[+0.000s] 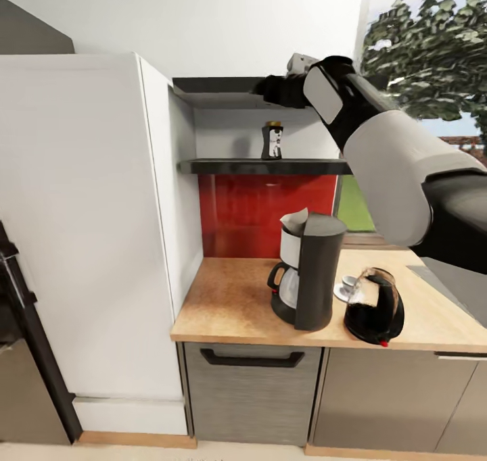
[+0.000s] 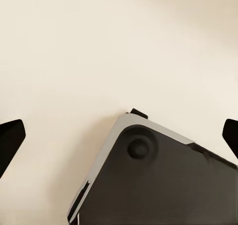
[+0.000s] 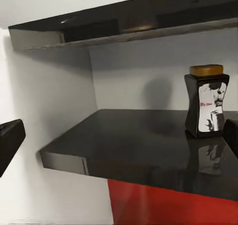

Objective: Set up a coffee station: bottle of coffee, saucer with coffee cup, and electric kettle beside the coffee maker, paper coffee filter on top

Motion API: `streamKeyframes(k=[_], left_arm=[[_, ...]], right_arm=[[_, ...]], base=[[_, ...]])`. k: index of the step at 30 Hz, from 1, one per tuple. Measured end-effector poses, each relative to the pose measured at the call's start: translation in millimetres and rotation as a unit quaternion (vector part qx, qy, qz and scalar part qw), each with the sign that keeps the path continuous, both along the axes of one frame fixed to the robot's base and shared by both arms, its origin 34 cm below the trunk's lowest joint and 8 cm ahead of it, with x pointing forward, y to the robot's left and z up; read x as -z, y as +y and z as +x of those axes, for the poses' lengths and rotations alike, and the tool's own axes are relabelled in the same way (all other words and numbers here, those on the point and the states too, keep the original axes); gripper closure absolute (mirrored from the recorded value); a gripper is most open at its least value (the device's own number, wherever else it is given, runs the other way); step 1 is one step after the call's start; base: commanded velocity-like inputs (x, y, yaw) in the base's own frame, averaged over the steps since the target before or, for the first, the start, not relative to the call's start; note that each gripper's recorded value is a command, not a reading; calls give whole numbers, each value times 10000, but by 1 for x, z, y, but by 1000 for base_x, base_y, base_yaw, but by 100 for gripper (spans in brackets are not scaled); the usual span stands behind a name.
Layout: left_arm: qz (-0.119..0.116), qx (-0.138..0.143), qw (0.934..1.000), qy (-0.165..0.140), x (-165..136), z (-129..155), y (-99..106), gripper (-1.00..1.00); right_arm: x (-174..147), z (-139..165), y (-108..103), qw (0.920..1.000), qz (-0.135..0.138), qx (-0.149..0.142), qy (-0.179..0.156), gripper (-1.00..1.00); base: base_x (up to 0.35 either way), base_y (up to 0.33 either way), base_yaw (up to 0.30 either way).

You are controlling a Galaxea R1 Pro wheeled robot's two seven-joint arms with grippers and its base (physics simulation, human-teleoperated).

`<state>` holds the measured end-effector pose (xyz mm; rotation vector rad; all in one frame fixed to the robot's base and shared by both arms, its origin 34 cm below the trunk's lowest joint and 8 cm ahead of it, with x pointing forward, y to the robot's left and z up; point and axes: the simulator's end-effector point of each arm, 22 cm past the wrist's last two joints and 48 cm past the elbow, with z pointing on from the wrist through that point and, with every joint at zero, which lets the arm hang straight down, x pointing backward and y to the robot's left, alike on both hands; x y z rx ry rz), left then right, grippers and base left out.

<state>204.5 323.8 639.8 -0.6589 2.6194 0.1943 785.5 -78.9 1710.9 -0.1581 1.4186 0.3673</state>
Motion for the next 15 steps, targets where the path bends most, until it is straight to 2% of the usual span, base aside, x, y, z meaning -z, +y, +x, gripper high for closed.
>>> streamKeyframes(k=[8, 11, 15], left_arm=[[-27, 133, 9999, 26, 1, 0, -8, -100], [-15, 138, 9999, 51, 1, -2, -9, -100], [15, 88, 9997, 226, 4, -9, -7, -100]], right_arm=[[19, 13, -2, 9998, -186, 68, 44, -100], [21, 17, -10, 9986, -437, 286, 1, -100], [22, 19, -18, 9960, -726, 510, -57, -100]], base=[[0, -1, 277], [42, -71, 211], [129, -194, 70]])
